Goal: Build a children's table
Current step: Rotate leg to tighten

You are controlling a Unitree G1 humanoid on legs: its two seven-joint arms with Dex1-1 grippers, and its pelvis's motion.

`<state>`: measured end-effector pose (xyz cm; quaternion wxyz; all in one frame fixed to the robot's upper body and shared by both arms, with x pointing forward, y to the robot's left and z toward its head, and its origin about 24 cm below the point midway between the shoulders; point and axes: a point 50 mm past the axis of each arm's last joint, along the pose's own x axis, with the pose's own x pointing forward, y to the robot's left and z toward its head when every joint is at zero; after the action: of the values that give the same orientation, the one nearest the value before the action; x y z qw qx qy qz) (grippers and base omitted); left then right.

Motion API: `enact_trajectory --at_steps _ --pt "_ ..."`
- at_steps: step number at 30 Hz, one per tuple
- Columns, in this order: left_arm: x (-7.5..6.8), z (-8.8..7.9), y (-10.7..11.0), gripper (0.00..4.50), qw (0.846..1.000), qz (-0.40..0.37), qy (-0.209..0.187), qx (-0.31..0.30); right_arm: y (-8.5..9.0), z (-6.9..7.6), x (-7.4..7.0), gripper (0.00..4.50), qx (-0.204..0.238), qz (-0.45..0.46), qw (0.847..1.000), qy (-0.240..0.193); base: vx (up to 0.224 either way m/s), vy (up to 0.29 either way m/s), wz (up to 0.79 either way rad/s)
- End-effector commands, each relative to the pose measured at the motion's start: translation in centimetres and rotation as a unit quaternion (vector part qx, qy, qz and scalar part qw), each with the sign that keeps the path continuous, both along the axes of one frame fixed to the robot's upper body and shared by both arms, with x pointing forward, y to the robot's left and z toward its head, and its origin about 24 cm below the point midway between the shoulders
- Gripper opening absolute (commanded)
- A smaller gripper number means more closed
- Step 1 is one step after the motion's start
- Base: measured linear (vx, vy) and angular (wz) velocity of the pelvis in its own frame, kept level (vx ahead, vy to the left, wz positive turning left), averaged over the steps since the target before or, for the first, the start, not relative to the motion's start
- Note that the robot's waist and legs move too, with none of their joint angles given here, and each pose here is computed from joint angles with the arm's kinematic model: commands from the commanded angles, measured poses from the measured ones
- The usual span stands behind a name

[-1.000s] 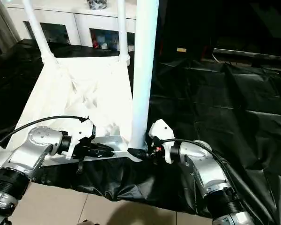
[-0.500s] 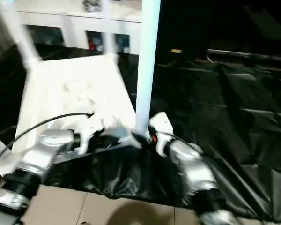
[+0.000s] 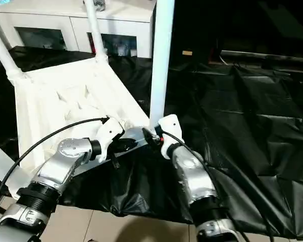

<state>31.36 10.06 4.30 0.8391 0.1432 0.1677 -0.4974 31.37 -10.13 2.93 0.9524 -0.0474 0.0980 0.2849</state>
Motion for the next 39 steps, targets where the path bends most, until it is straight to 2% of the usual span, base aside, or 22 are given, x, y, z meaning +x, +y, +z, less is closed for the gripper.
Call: enact_trajectory --at_steps 1,3,8,10,11,14,22,25,26,31,34,39 --pt "-0.4 1.4 -1.8 0.0 0.996 -0.077 -0.024 -0.032 1.4 0.2 -0.7 3.73 0.0 0.07 0.998 -0.002 0.0 0.0 0.0" --pt "-0.8 1.5 -1.2 0.0 0.992 -0.115 -0.018 -0.04 0.7 0.7 -1.1 3.73 0.008 0.12 0.993 -0.009 0.0 0.0 0.0" --pt "-1.3 1.5 0.4 0.0 0.984 -0.175 0.005 -0.027 -0.9 1.0 -2.4 3.73 0.009 0.223 0.975 0.008 0.0 0.0 0.0" --pt "-1.4 1.6 0.7 0.0 0.983 -0.181 0.01 -0.027 -1.1 1.0 -2.6 3.73 0.01 0.236 0.972 0.012 0.0 0.0 0.0" --pt "-1.4 1.6 0.8 0.0 0.982 -0.186 0.012 -0.028 -1.2 1.0 -2.7 3.47 0.01 0.245 0.969 0.014 0.0 0.0 0.0" --pt "-1.5 1.8 1.8 0.0 0.979 -0.203 0.022 -0.022 -1.7 1.0 -3.4 3.35 -0.003 0.291 0.957 0.023 0.0 0.0 0.0" --pt "-1.8 1.5 2.9 0.0 0.973 -0.227 0.043 -0.008 -1.5 1.4 -4.2 2.55 -0.008 0.34 0.94 0.031 0.0 0.0 0.0" --pt "-1.7 1.5 2.9 0.0 0.974 -0.224 0.04 -0.007 -1.5 1.3 -4.2 2.4 -0.011 0.345 0.938 0.033 0.0 0.0 0.0" --pt "-1.6 1.6 2.8 0.0 0.974 -0.223 0.039 -0.007 -1.5 1.2 -4.2 2.19 -0.011 0.346 0.937 0.035 0.0 0.0 0.0" --pt "-1.4 1.7 2.8 0.0 0.975 -0.218 0.036 -0.011 -1.4 1.2 -4.4 2.02 -0.013 0.351 0.936 0.038 0.0 0.0 0.0" --pt "-1.4 1.4 2.9 0.0 0.979 -0.201 0.03 -0.015 -1.2 0.8 -4.6 1.99 -0.007 0.344 0.938 0.044 0.0 0.0 0.0" --pt "-0.8 1.2 2.3 0.0 0.991 -0.133 0.011 -0.023 -0.8 0.0 -5.2 1.98 0.017 0.301 0.952 0.052 0.0 0.0 0.0"
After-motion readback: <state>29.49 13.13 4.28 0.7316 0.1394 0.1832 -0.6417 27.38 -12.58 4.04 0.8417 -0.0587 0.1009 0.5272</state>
